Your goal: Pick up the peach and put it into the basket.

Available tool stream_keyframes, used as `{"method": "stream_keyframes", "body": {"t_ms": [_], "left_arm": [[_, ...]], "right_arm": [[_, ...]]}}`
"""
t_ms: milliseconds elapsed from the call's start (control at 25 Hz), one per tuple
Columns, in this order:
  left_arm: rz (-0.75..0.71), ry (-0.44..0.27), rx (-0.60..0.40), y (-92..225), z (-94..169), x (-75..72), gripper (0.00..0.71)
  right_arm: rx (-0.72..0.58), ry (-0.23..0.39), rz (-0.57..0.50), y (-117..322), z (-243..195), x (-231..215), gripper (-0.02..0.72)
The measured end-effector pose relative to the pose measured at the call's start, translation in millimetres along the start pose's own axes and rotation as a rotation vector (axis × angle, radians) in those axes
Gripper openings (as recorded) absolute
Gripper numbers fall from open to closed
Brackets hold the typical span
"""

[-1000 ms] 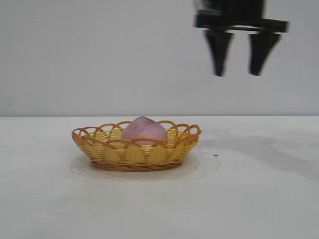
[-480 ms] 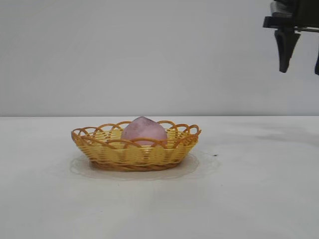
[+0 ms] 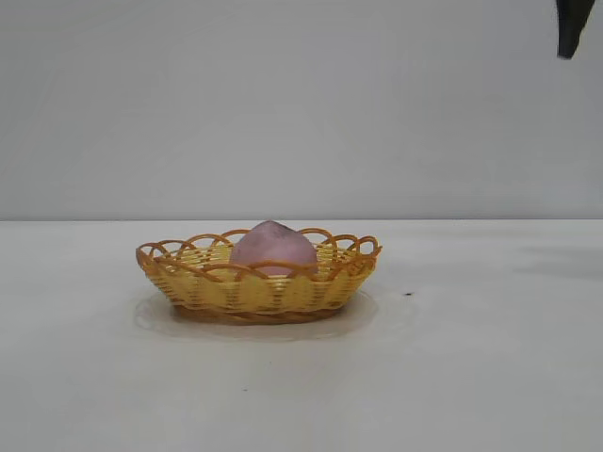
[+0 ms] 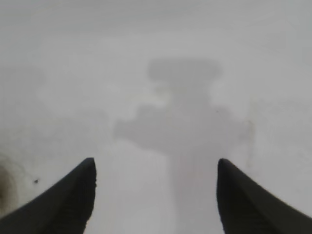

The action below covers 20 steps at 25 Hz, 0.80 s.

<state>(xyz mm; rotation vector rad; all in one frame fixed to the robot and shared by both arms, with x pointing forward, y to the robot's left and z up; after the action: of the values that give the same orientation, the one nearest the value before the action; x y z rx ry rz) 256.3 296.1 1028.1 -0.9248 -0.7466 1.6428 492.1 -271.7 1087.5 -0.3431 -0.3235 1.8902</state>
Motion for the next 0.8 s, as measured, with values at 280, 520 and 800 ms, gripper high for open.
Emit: {"method": "stream_keyframes", "body": {"t_ms": [280, 520, 800], "left_arm": [[-0.001, -0.002, 0.0, 0, 0, 0.2, 0.368], [-0.001, -0.002, 0.0, 0, 0, 0.2, 0.368], [-0.001, -0.002, 0.0, 0, 0, 0.2, 0.368]], "right_arm": [[-0.242, 0.054, -0.033, 138, 41, 36, 0.482], [-0.398, 0.091, -0.02, 221, 35, 57, 0.482], [-0.543, 0.114, 0.014, 236, 42, 64, 0.482]]}}
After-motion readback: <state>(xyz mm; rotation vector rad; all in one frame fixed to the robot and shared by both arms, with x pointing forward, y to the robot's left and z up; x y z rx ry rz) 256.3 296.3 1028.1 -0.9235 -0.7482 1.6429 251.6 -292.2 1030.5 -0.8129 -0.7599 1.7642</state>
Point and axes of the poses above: a point on each arm's last joint axis where the gripper is mounted, z pointing back along that axis away from the gripper, x along the wrist's bending axis when the last joint is at zero, y = z × x, the point moved 3 cm from there along -z, pointing out along that axis toward the gripper, and after that the axes turned 14 degrees about z, right-handed, at the moved point
